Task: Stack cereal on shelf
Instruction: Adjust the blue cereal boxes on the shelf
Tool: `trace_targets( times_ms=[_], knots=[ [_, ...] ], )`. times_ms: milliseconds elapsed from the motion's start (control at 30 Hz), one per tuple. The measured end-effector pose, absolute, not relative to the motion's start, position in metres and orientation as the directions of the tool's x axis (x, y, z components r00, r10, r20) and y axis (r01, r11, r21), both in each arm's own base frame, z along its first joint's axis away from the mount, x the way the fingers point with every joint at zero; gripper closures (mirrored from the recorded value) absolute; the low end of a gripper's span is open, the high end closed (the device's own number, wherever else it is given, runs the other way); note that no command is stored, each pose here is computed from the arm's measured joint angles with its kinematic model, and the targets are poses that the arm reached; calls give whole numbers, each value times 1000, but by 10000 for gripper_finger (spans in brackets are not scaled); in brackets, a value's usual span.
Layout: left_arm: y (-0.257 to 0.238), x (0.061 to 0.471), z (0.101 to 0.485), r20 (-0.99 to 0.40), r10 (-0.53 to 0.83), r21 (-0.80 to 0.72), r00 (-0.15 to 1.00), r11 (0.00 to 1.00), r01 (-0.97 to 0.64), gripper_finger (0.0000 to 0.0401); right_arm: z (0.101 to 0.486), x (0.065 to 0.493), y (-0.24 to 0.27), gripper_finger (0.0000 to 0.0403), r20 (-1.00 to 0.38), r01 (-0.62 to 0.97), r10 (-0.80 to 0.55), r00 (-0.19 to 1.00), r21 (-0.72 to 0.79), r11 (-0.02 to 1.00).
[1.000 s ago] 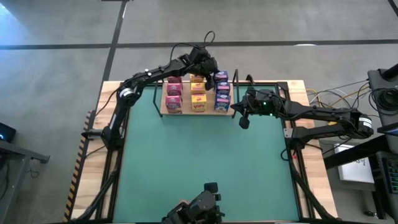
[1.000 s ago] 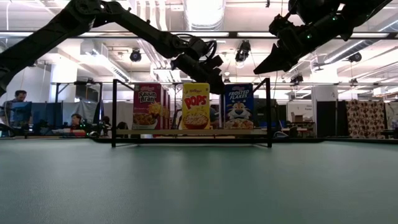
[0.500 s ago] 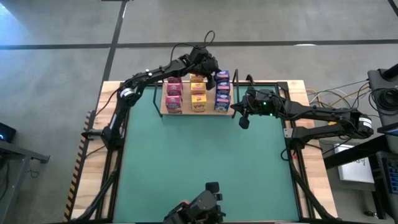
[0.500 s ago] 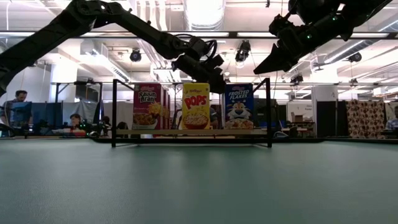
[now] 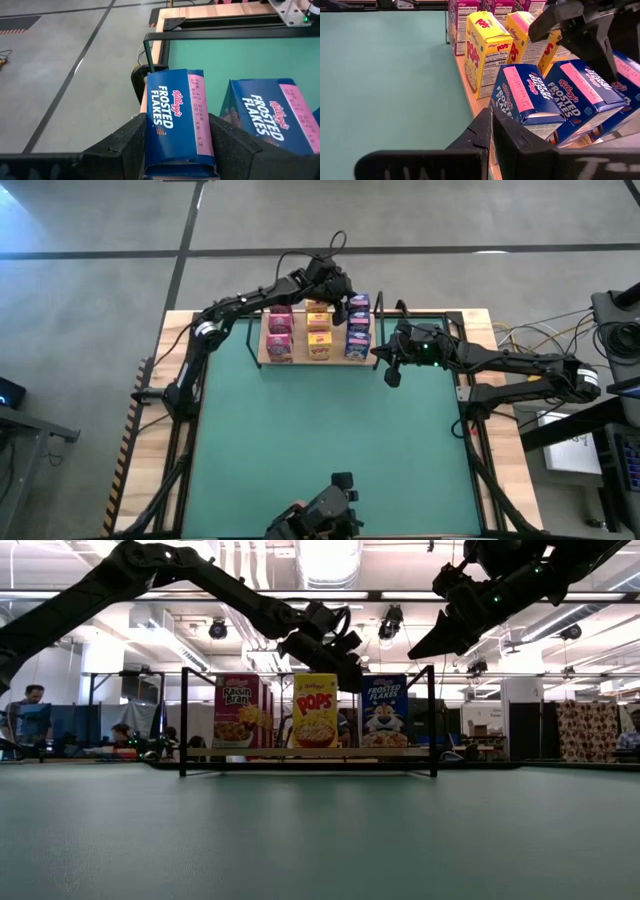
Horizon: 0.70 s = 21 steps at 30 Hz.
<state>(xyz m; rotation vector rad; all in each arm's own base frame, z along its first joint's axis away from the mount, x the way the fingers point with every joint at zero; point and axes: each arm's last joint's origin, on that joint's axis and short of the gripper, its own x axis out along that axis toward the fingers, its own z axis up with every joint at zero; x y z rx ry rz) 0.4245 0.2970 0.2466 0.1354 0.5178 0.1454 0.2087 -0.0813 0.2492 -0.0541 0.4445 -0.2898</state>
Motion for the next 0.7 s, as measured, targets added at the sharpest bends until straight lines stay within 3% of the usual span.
trace_targets(
  times_ms=[700],
  knots=[
    [298,425,241,-494,168,155,853,982,-103,220,249,209,-81,394,-416,265,-288,863,-114,958]
  ],
)
